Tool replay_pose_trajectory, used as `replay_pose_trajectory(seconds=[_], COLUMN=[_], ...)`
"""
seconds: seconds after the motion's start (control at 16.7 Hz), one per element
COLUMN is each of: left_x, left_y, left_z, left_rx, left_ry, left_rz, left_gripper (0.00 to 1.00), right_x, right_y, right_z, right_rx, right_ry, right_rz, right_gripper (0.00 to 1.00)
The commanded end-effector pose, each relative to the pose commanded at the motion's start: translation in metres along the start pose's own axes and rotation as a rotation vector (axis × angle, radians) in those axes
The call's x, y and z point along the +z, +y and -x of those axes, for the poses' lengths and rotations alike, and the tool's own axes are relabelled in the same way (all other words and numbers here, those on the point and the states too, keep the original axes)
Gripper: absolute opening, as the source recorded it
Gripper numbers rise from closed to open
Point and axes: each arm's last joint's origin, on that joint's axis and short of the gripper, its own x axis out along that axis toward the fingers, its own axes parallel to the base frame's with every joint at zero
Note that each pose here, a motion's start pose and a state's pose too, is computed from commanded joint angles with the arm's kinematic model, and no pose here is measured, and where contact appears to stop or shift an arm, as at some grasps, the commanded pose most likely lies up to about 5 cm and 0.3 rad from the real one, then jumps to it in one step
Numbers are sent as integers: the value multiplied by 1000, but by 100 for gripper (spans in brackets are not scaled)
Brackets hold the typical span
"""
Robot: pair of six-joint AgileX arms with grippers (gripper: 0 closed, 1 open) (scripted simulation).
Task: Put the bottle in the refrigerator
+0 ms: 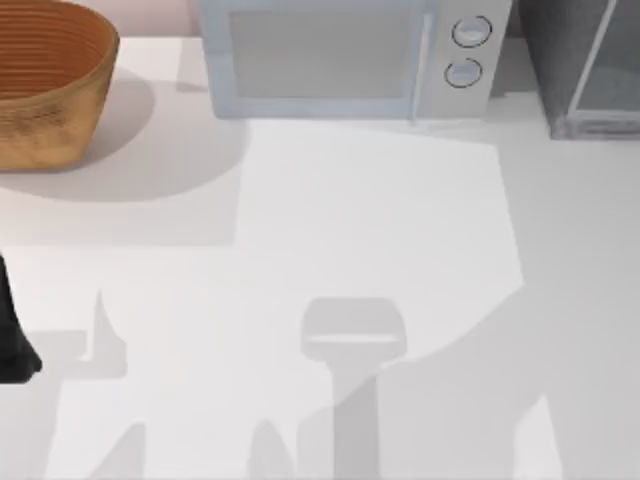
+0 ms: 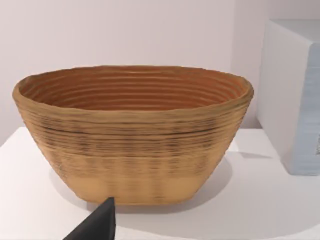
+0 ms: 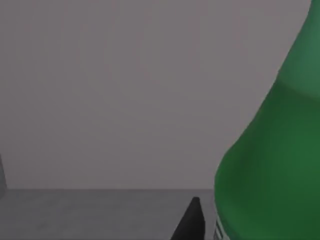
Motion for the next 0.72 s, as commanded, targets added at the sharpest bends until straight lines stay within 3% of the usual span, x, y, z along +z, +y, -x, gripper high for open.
replay_pose_trajectory(seconds=[0.54,0.72], left_x=[0,0], left_y=[0,0], left_z=[0,0], left_rx=[0,0], left_ry=[0,0], left_rz=[0,0], left_gripper=[100,100], right_x=[0,0], right_y=[0,0], right_z=[0,0], right_rx=[0,0], right_ry=[0,0], right_rz=[0,0], right_gripper=[98,100])
